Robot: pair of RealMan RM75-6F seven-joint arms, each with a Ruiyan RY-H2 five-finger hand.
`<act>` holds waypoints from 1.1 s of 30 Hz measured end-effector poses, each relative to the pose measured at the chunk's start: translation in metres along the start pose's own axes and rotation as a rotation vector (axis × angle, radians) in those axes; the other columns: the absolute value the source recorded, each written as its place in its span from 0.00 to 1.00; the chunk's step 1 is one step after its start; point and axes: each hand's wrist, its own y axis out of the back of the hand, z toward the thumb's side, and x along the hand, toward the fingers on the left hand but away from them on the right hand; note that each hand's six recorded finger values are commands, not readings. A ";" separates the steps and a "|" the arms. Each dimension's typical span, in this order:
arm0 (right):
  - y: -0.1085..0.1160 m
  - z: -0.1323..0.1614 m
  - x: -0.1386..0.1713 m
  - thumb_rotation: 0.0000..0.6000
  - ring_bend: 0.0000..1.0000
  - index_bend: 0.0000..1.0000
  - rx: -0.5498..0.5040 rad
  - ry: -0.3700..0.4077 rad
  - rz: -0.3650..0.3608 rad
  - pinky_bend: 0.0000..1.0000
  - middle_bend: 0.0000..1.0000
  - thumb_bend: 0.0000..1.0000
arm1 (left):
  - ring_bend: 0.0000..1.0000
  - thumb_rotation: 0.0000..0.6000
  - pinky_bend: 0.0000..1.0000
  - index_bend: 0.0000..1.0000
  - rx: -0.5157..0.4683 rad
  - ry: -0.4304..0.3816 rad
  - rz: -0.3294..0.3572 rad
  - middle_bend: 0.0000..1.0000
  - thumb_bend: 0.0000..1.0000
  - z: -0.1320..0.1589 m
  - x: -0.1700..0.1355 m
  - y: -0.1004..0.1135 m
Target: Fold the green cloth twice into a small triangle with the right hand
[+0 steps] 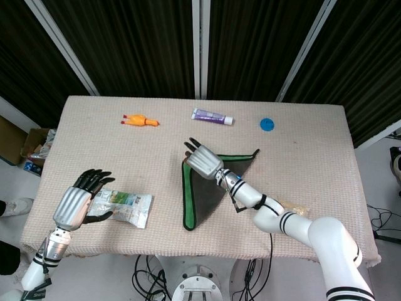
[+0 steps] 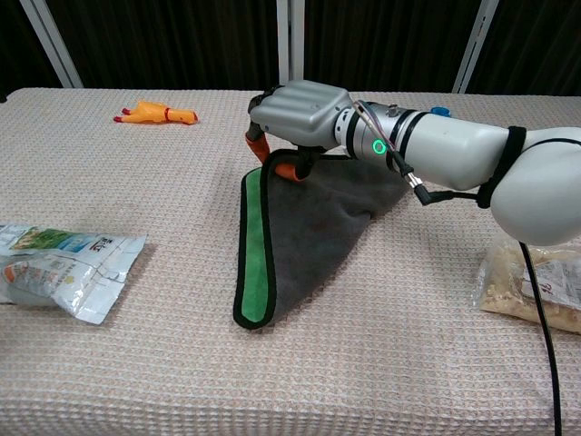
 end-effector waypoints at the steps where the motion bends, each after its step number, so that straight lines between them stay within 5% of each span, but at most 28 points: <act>1: 0.000 0.001 -0.003 1.00 0.10 0.74 0.010 0.003 0.002 0.11 0.34 0.45 | 0.13 1.00 0.13 0.23 -0.001 0.001 0.001 0.17 0.00 0.000 0.000 0.000; 14: -0.002 0.009 -0.033 1.00 0.10 0.71 0.063 -0.001 0.025 0.11 0.33 0.45 | 0.13 1.00 0.13 0.23 -0.008 0.026 -0.003 0.17 0.00 -0.007 -0.005 -0.001; 17: -0.007 0.008 -0.038 1.00 0.07 0.56 0.079 -0.015 0.045 0.07 0.27 0.41 | 0.13 1.00 0.13 0.23 -0.008 0.029 -0.003 0.17 0.00 -0.008 -0.006 -0.002; 19: -0.010 0.007 -0.041 1.00 0.02 0.25 0.083 -0.033 0.058 0.02 0.19 0.27 | 0.13 1.00 0.13 0.23 -0.008 0.029 -0.001 0.17 0.00 -0.008 -0.006 -0.002; 22: -0.010 0.004 -0.043 1.00 0.00 0.01 0.056 -0.063 0.058 0.00 0.10 0.13 | 0.13 1.00 0.13 0.23 -0.008 0.030 0.002 0.17 0.00 -0.009 -0.008 -0.001; 33: 0.016 -0.036 -0.009 1.00 0.00 0.01 -0.042 -0.117 -0.053 0.00 0.10 0.11 | 0.13 1.00 0.13 0.23 -0.007 0.021 0.018 0.17 0.00 -0.009 -0.010 0.001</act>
